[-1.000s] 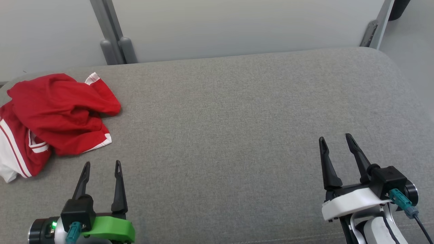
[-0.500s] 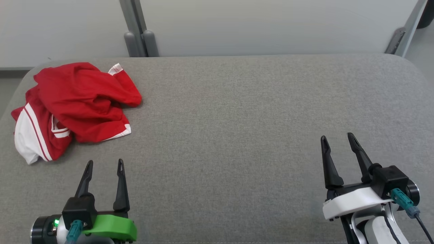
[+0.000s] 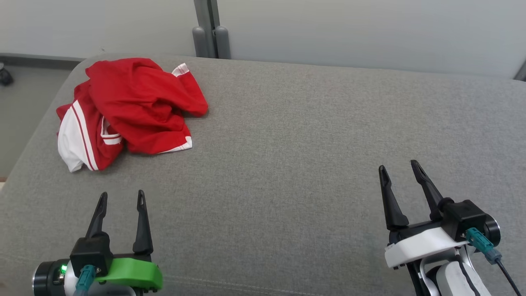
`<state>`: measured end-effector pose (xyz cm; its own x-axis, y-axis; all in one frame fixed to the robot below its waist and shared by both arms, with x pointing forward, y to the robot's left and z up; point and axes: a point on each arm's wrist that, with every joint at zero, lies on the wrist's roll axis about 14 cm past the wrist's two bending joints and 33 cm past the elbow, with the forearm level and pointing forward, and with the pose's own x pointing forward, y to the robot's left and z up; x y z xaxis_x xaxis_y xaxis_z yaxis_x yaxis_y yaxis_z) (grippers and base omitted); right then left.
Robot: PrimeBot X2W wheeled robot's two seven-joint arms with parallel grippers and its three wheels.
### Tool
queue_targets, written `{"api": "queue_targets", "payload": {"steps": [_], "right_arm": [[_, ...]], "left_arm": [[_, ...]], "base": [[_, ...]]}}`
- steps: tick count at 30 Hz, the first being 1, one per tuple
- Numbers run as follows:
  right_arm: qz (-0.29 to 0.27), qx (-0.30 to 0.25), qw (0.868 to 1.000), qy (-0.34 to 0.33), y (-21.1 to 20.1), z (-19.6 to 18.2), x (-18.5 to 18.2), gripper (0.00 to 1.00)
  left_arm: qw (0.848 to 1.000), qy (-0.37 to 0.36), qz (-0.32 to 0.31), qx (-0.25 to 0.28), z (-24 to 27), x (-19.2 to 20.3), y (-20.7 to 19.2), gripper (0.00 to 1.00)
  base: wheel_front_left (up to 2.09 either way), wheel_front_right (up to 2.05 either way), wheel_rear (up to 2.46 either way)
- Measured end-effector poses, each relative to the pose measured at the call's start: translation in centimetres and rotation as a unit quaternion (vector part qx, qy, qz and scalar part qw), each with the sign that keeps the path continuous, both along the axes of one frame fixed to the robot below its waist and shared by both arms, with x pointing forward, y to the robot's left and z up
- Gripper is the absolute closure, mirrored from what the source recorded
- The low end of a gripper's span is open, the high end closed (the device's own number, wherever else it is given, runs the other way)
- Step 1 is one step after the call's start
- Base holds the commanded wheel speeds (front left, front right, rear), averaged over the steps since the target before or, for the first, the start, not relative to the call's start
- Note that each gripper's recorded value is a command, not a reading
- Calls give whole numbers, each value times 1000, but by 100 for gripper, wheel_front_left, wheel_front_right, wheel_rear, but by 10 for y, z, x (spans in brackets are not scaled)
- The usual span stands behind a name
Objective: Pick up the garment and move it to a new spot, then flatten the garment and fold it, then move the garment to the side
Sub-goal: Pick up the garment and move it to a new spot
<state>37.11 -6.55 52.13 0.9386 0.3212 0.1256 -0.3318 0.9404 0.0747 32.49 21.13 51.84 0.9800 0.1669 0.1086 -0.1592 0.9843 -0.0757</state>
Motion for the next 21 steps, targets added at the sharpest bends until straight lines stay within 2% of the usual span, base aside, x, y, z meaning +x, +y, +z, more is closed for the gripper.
{"api": "queue_targets", "payload": {"steps": [21], "right_arm": [[78, -4, 997, 5, 49, -8, 15, 0]], "left_arm": [[998, 16, 62, -14, -9, -12, 33, 0]], "base": [[0, 0, 0]]}}
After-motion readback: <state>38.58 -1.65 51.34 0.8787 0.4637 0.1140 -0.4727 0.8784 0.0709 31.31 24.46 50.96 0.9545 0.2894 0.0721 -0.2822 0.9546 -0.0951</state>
